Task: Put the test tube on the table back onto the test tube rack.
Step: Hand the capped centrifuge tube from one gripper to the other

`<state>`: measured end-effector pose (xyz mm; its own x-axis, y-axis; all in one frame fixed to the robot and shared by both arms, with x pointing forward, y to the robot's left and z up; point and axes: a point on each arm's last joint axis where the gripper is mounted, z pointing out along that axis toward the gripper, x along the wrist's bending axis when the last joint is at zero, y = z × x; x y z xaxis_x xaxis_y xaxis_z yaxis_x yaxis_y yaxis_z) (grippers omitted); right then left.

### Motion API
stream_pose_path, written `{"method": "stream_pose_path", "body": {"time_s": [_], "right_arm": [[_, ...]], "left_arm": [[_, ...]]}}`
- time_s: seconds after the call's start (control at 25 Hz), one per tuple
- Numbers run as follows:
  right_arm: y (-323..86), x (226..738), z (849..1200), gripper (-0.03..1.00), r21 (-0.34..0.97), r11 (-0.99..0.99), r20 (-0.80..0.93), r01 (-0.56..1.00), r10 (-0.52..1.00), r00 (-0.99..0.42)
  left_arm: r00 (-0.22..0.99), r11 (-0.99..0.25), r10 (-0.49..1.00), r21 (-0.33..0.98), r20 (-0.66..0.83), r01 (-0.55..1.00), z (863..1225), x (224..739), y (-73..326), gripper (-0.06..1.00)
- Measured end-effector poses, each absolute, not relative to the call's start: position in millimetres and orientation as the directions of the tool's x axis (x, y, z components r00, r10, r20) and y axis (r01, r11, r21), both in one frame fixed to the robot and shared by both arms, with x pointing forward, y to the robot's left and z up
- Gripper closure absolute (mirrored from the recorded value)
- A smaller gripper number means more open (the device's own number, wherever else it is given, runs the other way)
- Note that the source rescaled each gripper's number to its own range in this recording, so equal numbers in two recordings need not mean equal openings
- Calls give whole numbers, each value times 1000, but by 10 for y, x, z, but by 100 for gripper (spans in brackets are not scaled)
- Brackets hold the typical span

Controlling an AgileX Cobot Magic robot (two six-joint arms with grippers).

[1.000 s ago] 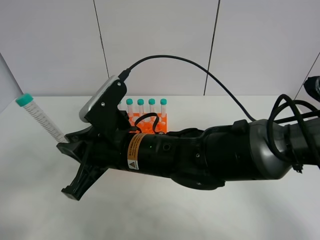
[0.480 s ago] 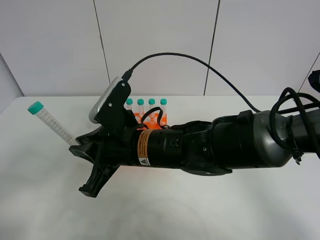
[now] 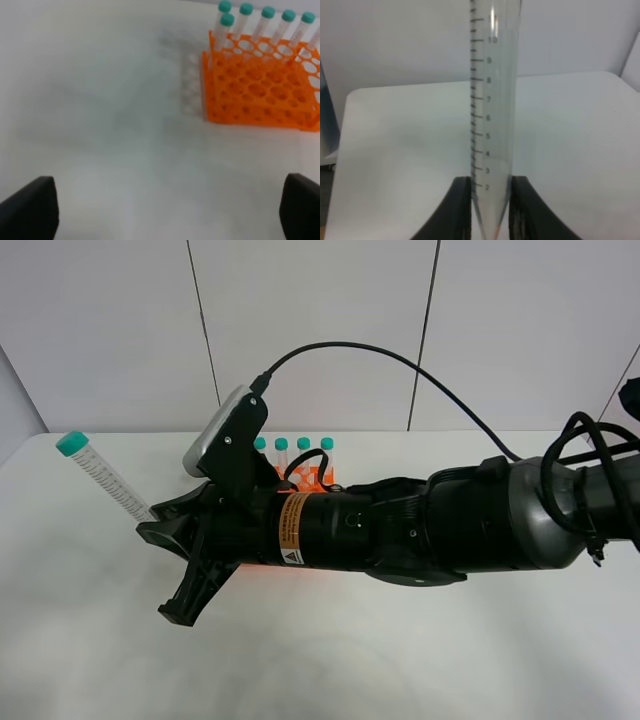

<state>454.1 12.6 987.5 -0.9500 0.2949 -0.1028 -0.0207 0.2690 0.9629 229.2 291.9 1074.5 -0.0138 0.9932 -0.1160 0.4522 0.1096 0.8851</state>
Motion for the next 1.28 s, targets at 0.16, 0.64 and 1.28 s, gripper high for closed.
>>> {"method": "stream_pose_path", "body": {"time_s": [0.16,0.64,1.28], "right_arm": [[126,4541,9874,96,963,270,-104,-21,294,-950],[126,4540,9873,96,962,271,-105,-23,293,-950],[126,4540,9873,96,962,273,-108,-26,292,-950]], "left_arm": [[47,92,990,856,-134,509,10821,2547,2875,-6],[95,44,988,824,-118,565,11084,3132,2882,-6],[464,-205,881,813,-89,545,11083,3267,2549,-6]]}}
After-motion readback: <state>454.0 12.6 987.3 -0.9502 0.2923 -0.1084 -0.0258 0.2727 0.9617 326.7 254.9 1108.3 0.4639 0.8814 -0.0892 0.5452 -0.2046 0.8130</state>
